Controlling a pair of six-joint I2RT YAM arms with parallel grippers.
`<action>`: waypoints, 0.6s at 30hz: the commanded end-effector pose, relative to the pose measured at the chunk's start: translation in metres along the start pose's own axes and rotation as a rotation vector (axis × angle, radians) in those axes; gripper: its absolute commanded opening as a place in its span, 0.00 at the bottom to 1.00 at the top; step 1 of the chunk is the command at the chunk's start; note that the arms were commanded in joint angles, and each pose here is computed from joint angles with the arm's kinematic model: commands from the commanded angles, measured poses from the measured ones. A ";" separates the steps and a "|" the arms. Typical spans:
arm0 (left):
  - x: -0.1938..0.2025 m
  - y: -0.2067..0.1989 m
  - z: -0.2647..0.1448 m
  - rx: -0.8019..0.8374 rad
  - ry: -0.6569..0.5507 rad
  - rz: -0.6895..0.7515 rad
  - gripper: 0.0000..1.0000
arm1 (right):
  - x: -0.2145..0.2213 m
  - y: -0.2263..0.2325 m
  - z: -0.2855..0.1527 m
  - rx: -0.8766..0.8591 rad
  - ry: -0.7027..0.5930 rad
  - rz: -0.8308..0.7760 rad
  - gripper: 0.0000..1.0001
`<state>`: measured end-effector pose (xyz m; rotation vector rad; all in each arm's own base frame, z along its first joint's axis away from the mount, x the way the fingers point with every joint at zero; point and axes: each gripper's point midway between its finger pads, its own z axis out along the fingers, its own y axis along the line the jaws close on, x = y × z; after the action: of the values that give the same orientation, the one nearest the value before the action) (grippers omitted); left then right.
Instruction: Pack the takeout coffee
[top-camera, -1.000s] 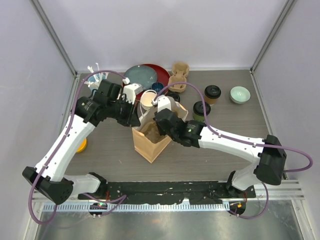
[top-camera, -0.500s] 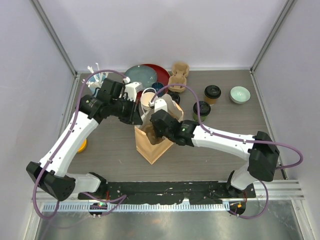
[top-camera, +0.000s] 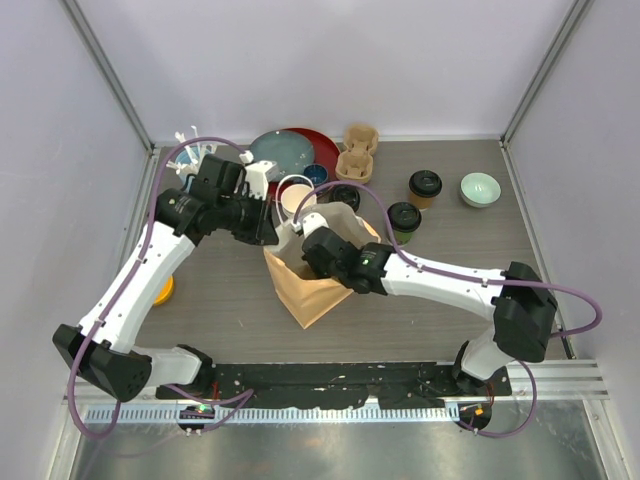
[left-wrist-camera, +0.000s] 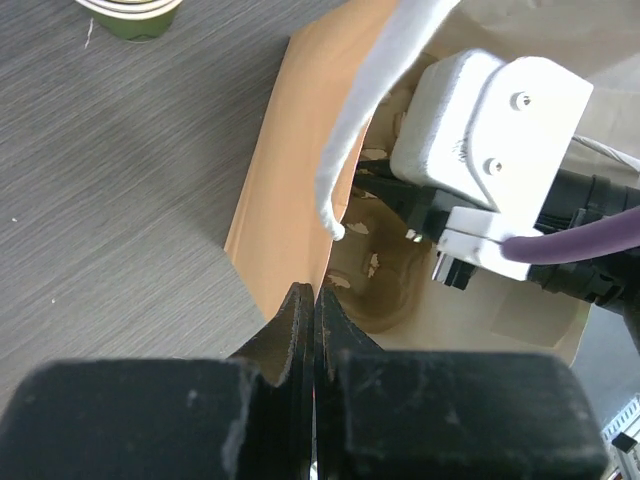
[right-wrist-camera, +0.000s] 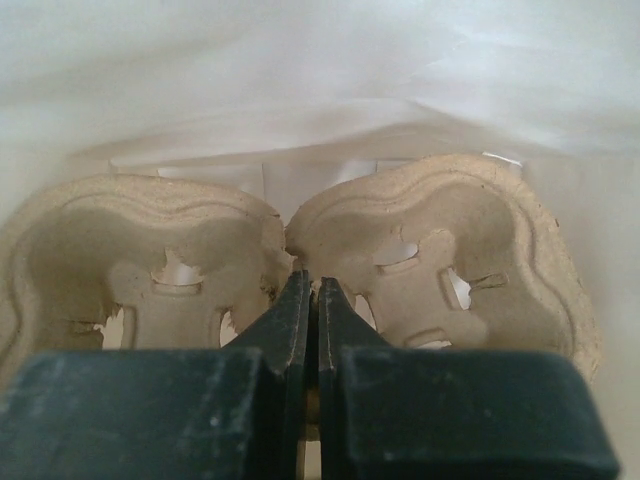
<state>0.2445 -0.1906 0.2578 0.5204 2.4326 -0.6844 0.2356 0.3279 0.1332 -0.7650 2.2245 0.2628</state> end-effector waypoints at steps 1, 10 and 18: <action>-0.029 -0.007 -0.016 0.017 -0.116 0.077 0.00 | 0.029 0.003 -0.004 -0.038 0.156 -0.061 0.01; -0.009 -0.024 -0.013 0.107 -0.058 0.092 0.00 | 0.040 -0.001 0.022 -0.018 0.238 0.117 0.01; -0.021 -0.018 -0.017 0.062 -0.098 0.103 0.00 | 0.065 -0.002 0.042 0.016 0.288 0.141 0.01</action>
<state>0.2397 -0.1936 0.2574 0.6001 2.4156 -0.6955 0.2370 0.3353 0.1022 -0.6818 2.4224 0.3227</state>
